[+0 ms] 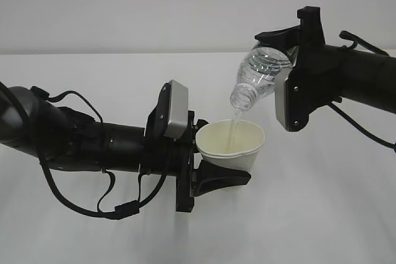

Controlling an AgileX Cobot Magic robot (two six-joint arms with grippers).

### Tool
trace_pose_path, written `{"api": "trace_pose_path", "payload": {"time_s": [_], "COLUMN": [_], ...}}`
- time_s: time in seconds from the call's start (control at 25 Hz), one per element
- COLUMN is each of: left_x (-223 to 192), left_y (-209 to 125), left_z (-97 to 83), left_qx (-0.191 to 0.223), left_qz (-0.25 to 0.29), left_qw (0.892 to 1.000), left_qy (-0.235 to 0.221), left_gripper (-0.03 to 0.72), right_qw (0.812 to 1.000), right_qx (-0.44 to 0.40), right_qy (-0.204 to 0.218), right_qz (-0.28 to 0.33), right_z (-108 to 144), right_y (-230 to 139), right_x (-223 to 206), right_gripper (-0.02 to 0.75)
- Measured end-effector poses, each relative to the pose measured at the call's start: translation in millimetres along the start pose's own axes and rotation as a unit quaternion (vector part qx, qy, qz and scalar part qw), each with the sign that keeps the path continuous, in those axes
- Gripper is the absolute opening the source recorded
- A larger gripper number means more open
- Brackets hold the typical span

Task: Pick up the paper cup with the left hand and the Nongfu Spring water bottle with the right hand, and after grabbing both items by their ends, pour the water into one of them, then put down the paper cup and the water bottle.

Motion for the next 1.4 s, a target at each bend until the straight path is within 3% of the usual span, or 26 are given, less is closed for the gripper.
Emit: {"api": "trace_pose_path", "payload": {"time_s": [1.4], "left_x": [0.1], "left_y": [1.0], "left_z": [0.5], "left_qx": [0.001], "left_qz": [-0.002], "left_qw": [1.0], "left_qy": [0.002], "left_gripper": [0.4], "right_qw": [1.0], "right_qx": [0.005], "right_qy": [-0.008], "right_qz": [0.003], "right_z": [-2.0], "right_y": [-0.8], "right_x": [0.0], "right_gripper": [0.449]}}
Point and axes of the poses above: a point on each arm's last joint axis where the gripper is mounted, x pointing back along that axis away from the gripper, z along the wrist's bending axis when the last joint is at zero, y = z × x, the point moved 3 cm from there along -x, pointing out along that axis toward the gripper, and after that the axes turned 14 degrees about x, right-handed, at the moved point
